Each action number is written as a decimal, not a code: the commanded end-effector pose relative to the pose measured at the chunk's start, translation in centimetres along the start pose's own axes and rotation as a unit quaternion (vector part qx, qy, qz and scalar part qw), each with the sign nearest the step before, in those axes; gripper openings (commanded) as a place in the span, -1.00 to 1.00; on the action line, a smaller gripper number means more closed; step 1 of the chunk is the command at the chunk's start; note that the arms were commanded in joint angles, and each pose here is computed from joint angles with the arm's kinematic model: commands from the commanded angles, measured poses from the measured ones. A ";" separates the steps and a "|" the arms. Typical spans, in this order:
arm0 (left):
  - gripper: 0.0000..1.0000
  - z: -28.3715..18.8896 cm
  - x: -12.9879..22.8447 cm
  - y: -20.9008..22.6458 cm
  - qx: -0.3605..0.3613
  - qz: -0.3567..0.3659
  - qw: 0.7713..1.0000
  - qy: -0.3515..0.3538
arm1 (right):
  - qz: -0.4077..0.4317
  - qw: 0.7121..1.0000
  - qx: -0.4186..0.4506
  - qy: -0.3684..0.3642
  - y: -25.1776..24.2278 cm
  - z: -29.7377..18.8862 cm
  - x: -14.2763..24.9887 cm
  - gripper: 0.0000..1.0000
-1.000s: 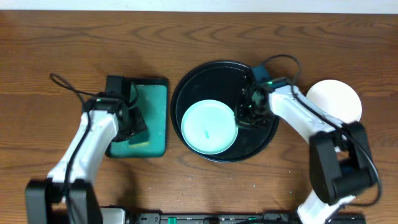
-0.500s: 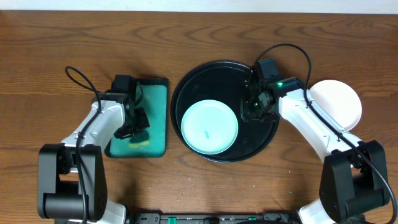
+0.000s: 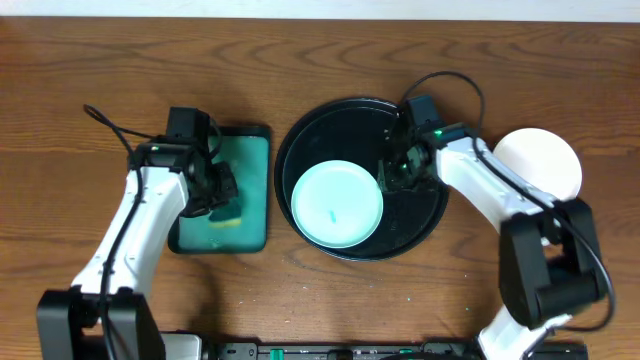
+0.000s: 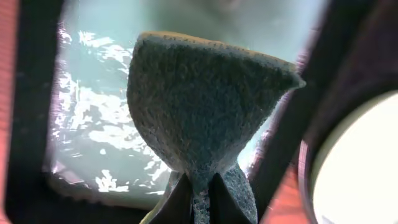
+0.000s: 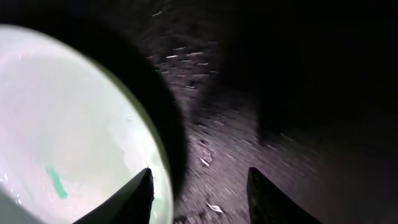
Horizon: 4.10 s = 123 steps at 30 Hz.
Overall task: Clean dirty plates on tray and stack at the side
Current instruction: 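Grasp the sponge with the left gripper and bring it to the plate, then scrub the light green plate with the sponge while right gripper holds it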
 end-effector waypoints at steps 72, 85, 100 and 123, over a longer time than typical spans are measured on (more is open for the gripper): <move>-0.85 11.3 6.0 -20.5 0.202 0.205 0.943 0.169 | 0.034 0.994 0.039 0.098 0.0 4.2 3.1 -0.97; -0.86 7.8 1.1 -11.5 -0.249 0.235 0.940 0.000 | 0.028 0.994 0.039 0.098 0.0 4.2 3.1 -0.98; -0.86 9.5 2.9 -20.4 0.176 0.215 0.955 0.102 | 0.029 0.994 0.041 0.100 -0.1 4.1 3.2 -0.98; -0.85 -1.2 1.0 -16.5 0.190 0.175 0.966 0.020 | 0.030 0.993 0.045 0.106 -0.1 4.1 3.3 -0.98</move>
Point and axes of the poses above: each gripper's point midway between its finger pads, its own z axis out along the fingers, its own y axis along the line the jaws close on, x = y × z, the point moved 8 cm from there along -z, back along the fingers, and after that the axes turned 12 degrees about z, right-handed, at the moved point
